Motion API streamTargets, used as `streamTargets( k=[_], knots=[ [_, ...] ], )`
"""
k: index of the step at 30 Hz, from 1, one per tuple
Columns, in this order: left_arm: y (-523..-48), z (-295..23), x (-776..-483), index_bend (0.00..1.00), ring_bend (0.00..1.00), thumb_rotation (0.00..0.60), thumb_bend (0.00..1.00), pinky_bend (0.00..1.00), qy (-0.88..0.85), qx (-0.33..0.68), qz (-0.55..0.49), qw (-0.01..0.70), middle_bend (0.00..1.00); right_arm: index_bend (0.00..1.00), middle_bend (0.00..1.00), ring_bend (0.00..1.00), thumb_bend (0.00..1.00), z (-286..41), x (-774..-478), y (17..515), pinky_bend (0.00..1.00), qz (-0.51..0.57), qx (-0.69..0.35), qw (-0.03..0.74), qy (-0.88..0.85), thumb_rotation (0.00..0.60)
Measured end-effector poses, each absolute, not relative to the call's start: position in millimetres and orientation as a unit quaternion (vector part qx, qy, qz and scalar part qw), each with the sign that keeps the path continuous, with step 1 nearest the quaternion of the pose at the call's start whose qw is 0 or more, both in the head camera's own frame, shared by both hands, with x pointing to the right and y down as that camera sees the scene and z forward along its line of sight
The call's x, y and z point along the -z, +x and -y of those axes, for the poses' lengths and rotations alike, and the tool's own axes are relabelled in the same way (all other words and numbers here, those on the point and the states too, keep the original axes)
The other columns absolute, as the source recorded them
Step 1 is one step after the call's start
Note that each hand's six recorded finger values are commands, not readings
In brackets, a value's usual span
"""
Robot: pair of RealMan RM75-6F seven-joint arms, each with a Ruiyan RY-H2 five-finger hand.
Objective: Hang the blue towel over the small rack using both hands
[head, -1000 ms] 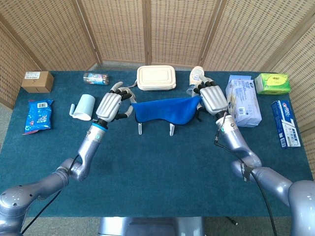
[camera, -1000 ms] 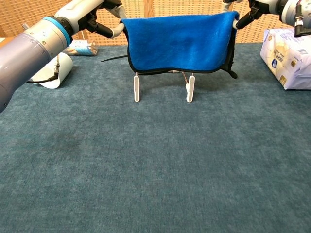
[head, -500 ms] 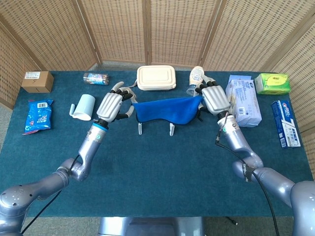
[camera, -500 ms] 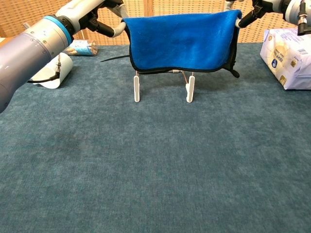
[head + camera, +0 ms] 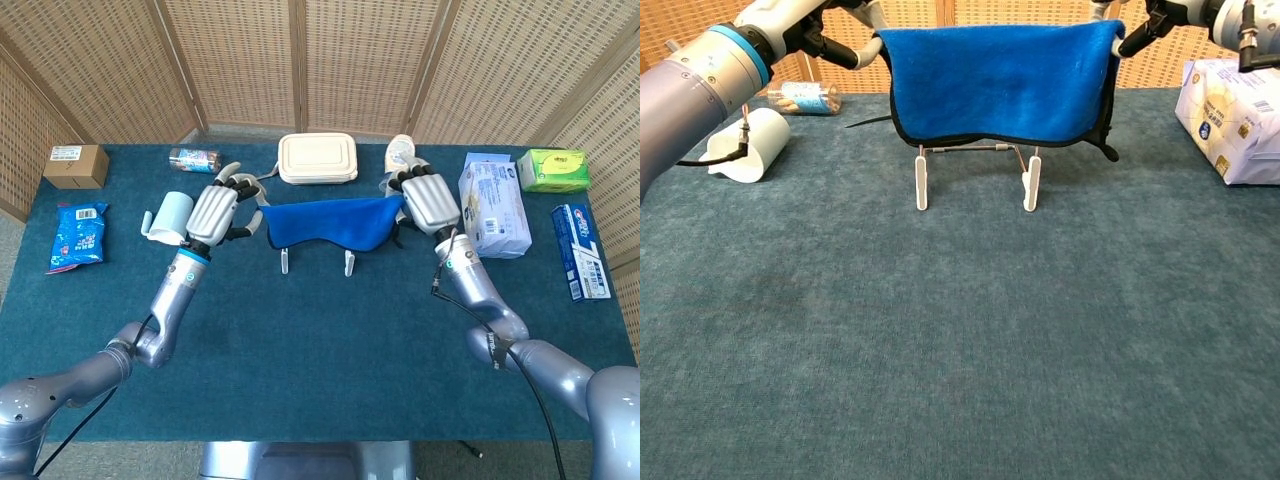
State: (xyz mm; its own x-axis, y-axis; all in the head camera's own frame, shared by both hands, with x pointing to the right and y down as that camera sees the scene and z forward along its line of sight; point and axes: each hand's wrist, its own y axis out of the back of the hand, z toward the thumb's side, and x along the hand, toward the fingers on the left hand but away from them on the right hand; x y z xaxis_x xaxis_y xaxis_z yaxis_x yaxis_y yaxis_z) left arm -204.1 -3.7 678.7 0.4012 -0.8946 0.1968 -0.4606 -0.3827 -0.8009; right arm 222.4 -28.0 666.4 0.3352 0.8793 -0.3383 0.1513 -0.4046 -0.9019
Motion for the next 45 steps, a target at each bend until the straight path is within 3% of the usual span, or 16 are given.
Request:
streamTargets(
  k=[45],
  knots=[
    [-212.3,0.2,-676.2,0.81,0.28,0.6,0.58,0.09,-0.766,0.321,-0.446,0.334,0.42,0.75,0.36,0.08,0.5,20.6,-664.3,220.1,0.17,0.36,-0.446,0.408,-0.711,0.6]
  ],
)
